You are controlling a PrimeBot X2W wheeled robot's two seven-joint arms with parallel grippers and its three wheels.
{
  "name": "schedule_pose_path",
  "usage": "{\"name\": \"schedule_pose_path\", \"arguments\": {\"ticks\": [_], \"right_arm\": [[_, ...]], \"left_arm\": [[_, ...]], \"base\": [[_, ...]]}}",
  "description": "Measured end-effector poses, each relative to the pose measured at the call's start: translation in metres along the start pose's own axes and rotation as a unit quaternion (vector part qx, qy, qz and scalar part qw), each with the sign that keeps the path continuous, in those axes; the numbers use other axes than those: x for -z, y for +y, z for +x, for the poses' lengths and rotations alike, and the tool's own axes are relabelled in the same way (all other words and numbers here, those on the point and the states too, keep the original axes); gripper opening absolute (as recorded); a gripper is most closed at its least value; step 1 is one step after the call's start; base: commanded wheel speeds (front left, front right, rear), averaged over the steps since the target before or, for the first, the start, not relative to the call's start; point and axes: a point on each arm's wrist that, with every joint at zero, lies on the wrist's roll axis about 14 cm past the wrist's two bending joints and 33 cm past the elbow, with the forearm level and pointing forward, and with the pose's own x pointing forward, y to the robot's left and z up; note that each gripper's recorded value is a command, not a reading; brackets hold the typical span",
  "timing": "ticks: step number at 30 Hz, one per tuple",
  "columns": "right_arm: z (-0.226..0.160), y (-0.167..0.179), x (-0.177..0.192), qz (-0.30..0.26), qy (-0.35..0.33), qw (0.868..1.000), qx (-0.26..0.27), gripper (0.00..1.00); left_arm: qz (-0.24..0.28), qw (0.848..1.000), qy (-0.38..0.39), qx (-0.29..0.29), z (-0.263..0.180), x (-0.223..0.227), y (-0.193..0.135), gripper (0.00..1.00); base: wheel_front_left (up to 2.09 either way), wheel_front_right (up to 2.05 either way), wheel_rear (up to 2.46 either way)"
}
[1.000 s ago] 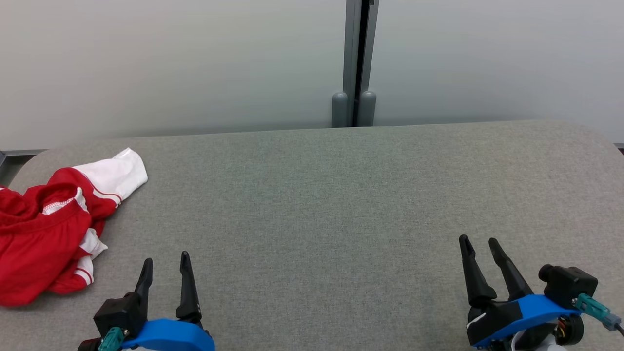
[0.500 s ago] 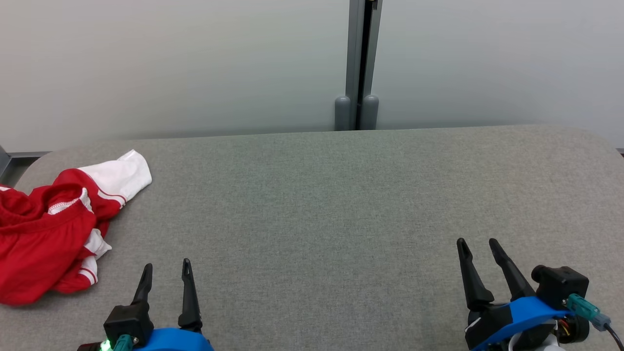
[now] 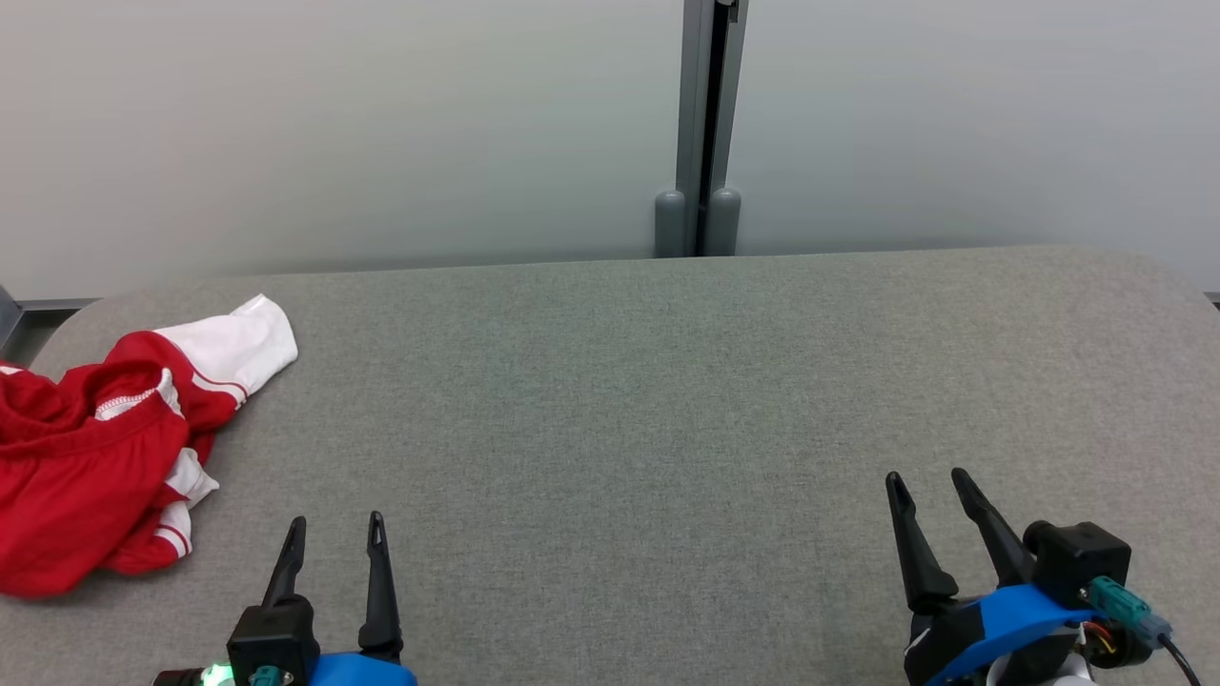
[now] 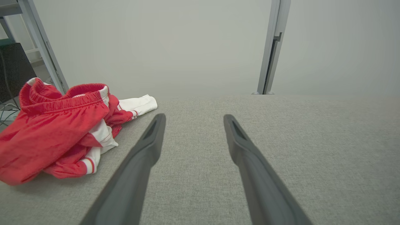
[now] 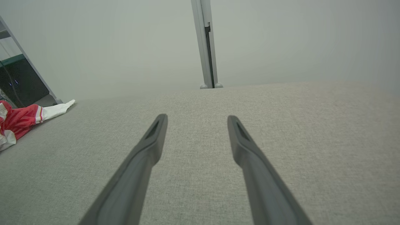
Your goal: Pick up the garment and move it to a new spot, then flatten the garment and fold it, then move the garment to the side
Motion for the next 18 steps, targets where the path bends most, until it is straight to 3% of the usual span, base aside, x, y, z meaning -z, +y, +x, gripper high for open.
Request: {"name": "schedule_pose_path", "arguments": {"ticks": [18], "right_arm": [[0.0022,0.0012,0.0034,-0.012,0.001,1.0,-0.003,1.0]], "left_arm": [[0.01,1.0,0.002,0.0,-0.0019,-0.0016,-0.0012,1.0]], "base": [[0.0,0.0,0.0]]}}
